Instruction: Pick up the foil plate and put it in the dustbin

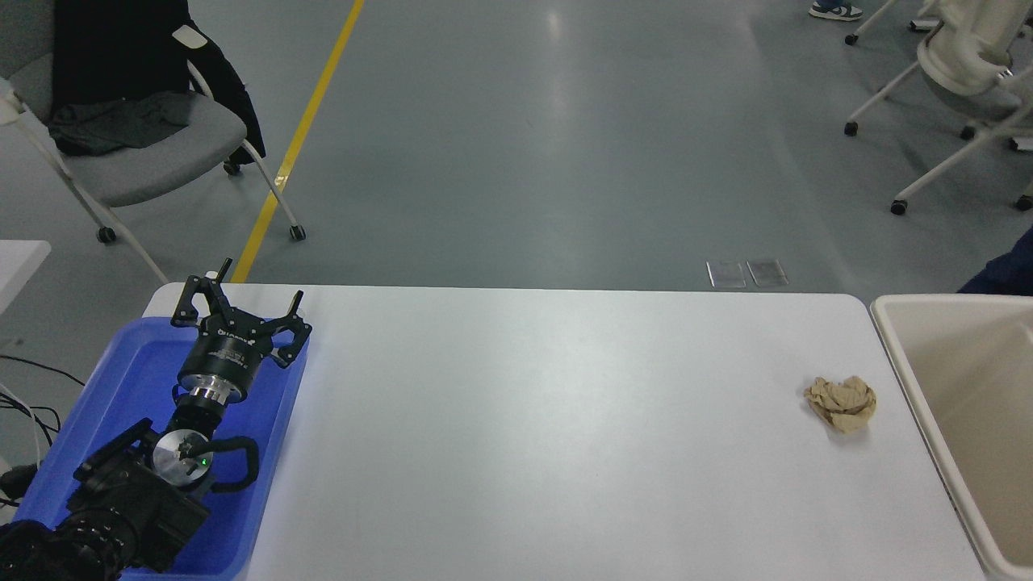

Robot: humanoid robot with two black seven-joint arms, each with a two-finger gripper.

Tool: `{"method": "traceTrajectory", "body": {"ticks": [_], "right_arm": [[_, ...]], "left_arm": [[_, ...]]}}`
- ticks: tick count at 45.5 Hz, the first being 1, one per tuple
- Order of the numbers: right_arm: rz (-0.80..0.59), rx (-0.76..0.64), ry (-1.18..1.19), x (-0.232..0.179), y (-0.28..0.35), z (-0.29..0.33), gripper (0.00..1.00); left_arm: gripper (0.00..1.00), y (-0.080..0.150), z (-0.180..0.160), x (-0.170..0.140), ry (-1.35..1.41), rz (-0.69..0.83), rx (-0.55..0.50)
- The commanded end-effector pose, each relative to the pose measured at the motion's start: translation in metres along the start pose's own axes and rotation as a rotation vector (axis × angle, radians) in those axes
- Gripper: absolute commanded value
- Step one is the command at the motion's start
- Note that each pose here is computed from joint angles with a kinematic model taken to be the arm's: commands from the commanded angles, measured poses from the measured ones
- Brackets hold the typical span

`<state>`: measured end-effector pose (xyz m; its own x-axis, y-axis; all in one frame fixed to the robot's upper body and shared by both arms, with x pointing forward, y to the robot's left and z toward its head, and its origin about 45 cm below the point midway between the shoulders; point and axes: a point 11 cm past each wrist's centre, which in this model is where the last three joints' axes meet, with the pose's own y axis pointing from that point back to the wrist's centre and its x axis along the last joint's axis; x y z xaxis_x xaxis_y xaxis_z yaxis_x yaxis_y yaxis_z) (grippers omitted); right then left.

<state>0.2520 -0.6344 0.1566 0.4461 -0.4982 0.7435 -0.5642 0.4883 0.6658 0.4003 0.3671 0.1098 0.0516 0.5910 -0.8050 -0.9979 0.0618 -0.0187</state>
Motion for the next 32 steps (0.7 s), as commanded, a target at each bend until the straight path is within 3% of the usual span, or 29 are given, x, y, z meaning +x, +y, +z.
{"method": "traceTrajectory", "body": {"ticks": [1,12,25,32], "right_arm": [[-0.217,0.076,0.141,-0.008,0.043,-0.049,1.00],[-0.368,0.113,0.448,0.027,0.092,-0.140,1.00],[-0.782,0.176,0.610,0.027,0.176,-0.255,1.00],[-0.701,0.299,0.715,0.040,0.217,-0.321,1.00]], "left_arm": [[1.00,0.000,0.000,0.000,-0.002,0.000,0.004],[1.00,0.000,-0.001,-0.001,-0.003,-0.002,0.006],[1.00,-0.001,0.000,-0.001,-0.002,-0.002,0.005],[1.00,0.000,-0.001,0.000,-0.002,0.000,0.005]]}}
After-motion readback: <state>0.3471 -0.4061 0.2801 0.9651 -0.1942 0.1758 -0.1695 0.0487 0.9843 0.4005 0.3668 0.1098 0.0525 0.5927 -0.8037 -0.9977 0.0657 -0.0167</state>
